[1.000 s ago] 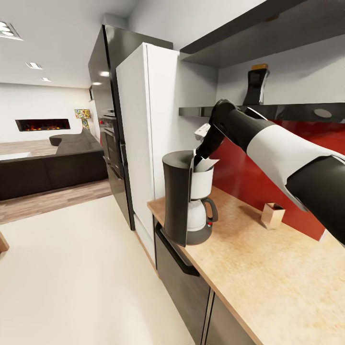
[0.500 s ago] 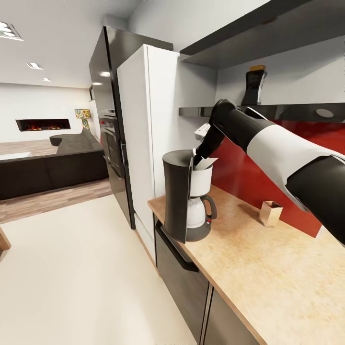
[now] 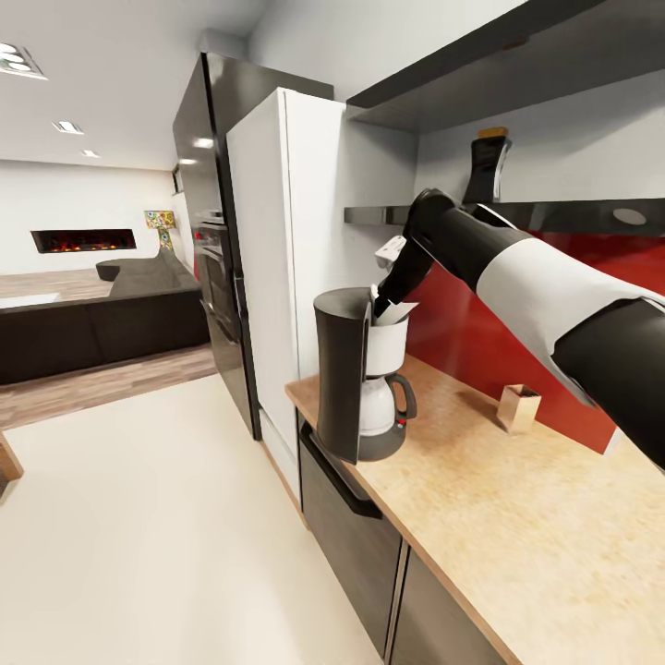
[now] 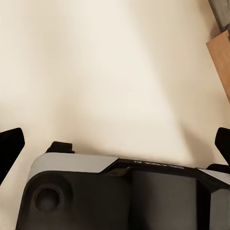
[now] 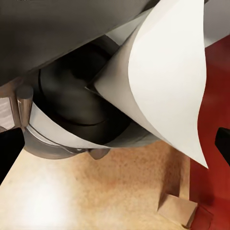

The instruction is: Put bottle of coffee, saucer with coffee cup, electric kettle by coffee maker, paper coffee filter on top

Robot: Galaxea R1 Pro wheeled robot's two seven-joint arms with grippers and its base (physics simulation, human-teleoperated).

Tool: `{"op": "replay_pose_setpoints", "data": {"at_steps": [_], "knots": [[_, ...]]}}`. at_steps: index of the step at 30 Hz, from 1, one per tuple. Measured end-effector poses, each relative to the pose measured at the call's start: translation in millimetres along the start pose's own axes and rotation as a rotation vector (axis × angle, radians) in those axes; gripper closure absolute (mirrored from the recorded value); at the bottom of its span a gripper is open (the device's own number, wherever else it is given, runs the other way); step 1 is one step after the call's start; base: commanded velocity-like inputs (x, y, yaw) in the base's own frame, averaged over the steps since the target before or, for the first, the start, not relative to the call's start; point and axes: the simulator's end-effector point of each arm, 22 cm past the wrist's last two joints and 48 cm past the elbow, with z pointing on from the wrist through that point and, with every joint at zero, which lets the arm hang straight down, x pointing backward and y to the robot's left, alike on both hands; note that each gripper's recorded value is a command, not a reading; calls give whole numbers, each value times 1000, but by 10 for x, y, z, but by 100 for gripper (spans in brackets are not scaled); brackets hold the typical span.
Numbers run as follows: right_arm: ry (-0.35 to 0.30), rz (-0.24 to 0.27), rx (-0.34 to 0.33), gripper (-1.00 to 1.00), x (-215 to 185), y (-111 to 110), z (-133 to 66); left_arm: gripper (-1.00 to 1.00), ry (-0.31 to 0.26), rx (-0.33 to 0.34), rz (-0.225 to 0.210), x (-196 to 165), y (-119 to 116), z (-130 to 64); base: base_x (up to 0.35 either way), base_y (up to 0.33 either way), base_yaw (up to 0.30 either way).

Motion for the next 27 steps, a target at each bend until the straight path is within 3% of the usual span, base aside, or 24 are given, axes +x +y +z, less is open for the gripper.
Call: {"op": "replay_pose_setpoints", "data": {"at_steps": [27], "knots": [[-5,23,21,-100,113,-217,-54,-100,1,0,0,3,0,0,-146,0,0]]}}
